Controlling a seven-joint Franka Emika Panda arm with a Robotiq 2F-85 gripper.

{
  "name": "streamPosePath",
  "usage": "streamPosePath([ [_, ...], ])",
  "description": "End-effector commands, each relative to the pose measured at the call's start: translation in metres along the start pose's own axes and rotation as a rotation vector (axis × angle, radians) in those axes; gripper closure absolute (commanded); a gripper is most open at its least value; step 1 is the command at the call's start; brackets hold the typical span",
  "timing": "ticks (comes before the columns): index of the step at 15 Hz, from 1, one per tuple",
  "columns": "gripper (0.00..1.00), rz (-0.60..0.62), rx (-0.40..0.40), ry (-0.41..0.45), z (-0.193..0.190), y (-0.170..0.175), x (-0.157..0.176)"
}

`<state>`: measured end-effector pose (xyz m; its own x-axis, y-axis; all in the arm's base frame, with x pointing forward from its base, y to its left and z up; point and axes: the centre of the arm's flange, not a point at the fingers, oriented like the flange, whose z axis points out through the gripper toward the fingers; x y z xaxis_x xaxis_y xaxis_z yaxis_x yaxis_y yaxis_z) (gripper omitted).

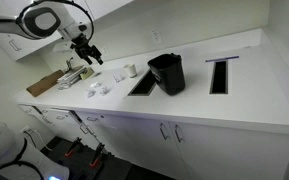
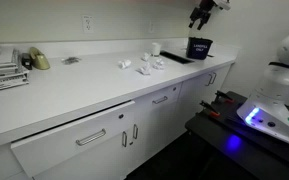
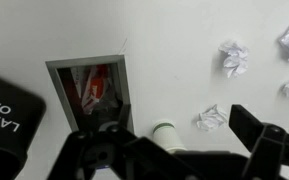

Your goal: Open the bottom right cupboard door

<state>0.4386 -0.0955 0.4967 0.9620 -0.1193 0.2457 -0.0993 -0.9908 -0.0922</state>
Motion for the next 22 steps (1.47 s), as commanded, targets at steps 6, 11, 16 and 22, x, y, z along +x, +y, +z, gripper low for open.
streamPosePath([
  [6, 0.00, 0.003, 0.000, 0.000, 0.000, 0.001, 0.000],
  [11, 0.00, 0.003, 0.000, 0.000, 0.000, 0.001, 0.000],
  [16, 0.00, 0.080, 0.015, 0.006, -0.003, 0.027, -0.012],
  [22, 0.00, 0.393, 0.018, -0.024, 0.012, 0.137, -0.073],
])
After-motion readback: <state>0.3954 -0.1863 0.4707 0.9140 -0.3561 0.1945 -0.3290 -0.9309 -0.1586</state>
